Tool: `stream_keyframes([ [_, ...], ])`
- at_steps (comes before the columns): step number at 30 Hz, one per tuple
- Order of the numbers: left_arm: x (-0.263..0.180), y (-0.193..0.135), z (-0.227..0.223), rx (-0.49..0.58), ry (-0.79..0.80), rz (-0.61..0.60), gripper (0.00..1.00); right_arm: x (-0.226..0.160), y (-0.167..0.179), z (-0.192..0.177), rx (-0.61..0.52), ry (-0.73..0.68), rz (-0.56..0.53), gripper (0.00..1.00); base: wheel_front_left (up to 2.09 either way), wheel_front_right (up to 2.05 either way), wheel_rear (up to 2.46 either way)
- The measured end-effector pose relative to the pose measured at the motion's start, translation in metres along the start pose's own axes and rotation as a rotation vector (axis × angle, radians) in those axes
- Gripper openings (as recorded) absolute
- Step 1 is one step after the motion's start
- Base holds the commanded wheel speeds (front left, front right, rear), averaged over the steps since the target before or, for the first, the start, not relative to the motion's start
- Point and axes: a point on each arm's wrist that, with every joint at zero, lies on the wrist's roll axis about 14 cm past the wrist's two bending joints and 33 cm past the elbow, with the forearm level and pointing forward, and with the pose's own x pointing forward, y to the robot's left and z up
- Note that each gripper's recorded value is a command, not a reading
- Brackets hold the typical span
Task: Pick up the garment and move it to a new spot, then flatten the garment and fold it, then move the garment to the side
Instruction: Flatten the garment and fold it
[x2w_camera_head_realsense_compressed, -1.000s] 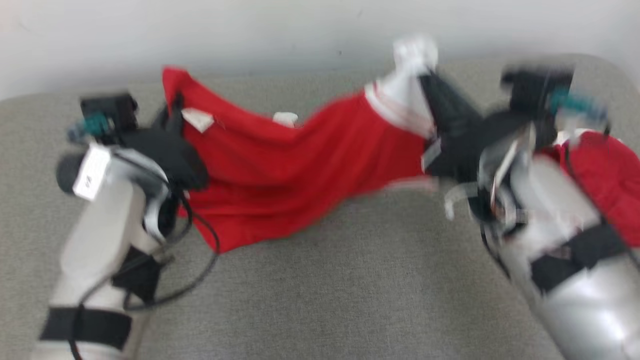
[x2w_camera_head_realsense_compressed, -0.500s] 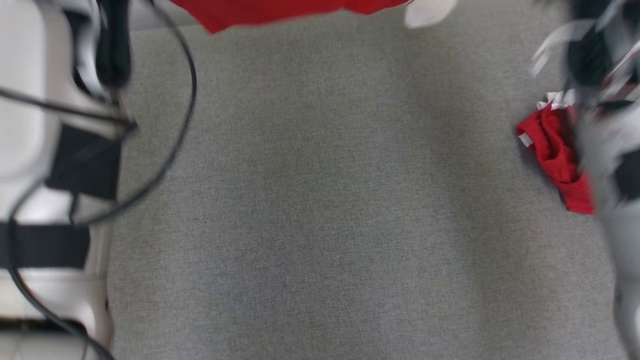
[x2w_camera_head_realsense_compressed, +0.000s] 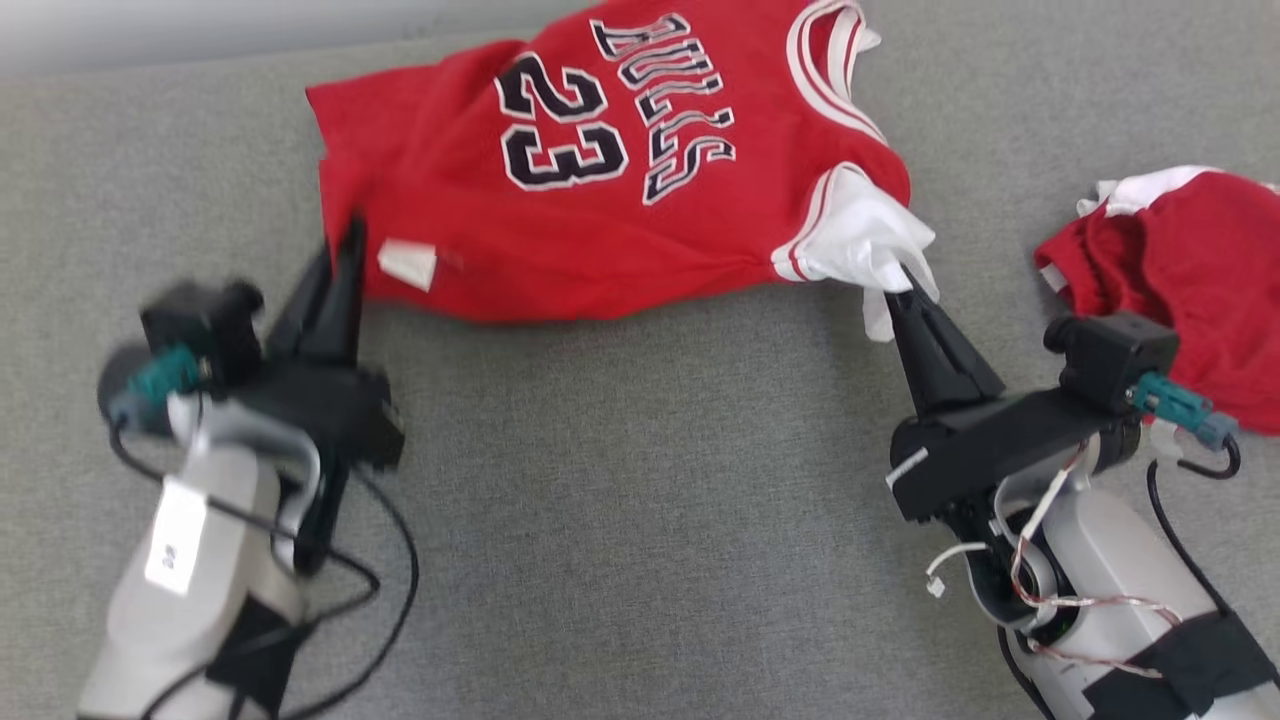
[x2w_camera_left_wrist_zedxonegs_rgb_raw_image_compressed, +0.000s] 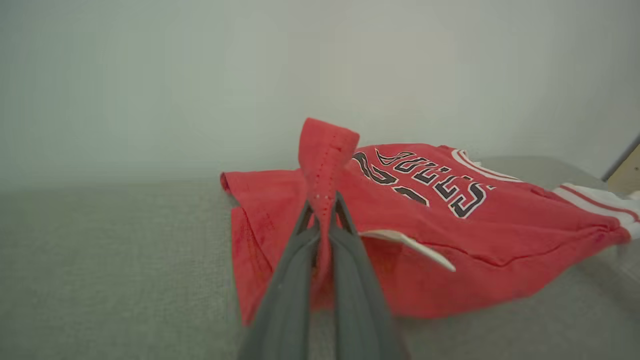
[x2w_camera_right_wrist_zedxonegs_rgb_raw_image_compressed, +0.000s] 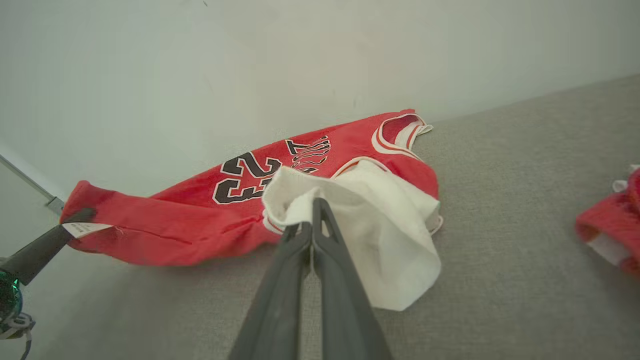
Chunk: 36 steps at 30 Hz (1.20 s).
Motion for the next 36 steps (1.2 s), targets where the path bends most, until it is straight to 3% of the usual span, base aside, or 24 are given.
stream_keyframes([
  [5, -0.026, -0.002, -0.017, -0.016, 0.046, 0.008, 0.0, -0.019, -0.001, -0.004, -0.019, 0.036, -0.003, 0.0, 0.0, 0.0, 0.0],
  [16, -0.089, -0.005, -0.044, -0.041, 0.131, 0.053, 0.0, -0.083, 0.006, -0.045, -0.18, 0.25, 0.036, 0.0, 0.0, 0.0, 0.0],
  [26, -0.132, -0.009, -0.058, -0.081, 0.168, 0.09, 0.0, -0.115, 0.03, -0.061, -0.179, 0.334, 0.074, 0.0, 0.0, 0.0, 0.0],
  [27, -0.134, -0.009, -0.058, -0.081, 0.168, 0.092, 0.14, -0.117, 0.031, -0.064, -0.178, 0.347, 0.073, 0.0, 0.0, 0.0, 0.0],
  [28, -0.135, -0.009, -0.058, -0.082, 0.167, 0.094, 0.49, -0.119, 0.031, -0.065, -0.178, 0.353, 0.073, 0.0, 0.0, 0.0, 0.0],
  [29, -0.137, -0.009, -0.058, -0.083, 0.168, 0.095, 1.0, -0.119, 0.032, -0.065, -0.175, 0.352, 0.072, 0.34, 0.0, 0.0, 0.0],
  [30, -0.139, -0.01, -0.059, -0.084, 0.169, 0.097, 1.0, -0.119, 0.034, -0.064, -0.171, 0.35, 0.071, 1.0, 0.0, 0.0, 0.0],
  [36, -0.14, -0.008, -0.056, -0.09, 0.161, 0.106, 1.0, -0.122, 0.037, -0.069, -0.157, 0.377, 0.075, 1.0, 0.0, 0.0, 0.0],
])
